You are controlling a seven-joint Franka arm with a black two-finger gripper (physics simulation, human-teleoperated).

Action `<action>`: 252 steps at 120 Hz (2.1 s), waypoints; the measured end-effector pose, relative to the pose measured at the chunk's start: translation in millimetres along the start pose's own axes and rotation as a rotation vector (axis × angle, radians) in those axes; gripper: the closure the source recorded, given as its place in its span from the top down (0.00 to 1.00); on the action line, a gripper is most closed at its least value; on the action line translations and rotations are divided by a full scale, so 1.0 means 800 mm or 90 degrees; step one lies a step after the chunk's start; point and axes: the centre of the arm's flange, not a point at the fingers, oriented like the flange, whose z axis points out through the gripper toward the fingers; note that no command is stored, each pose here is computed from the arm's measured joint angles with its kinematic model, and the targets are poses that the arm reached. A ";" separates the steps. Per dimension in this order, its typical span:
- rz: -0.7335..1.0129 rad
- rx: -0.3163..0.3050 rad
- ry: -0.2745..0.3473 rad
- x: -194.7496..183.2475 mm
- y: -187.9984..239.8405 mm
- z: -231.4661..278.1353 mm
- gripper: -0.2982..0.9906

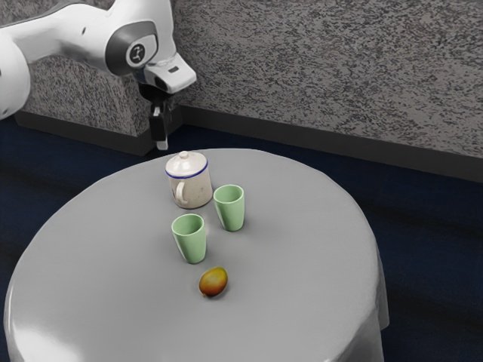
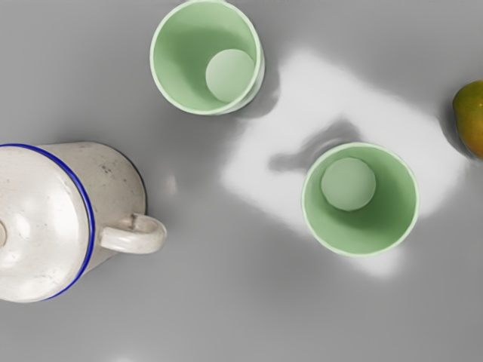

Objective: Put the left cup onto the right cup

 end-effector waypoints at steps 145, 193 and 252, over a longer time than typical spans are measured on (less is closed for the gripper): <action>-0.036 -0.024 -0.002 0.035 0.028 0.282 0.45; -0.129 -0.065 0.038 0.057 0.054 0.292 0.18; -0.172 -0.009 0.040 0.052 0.037 0.192 0.16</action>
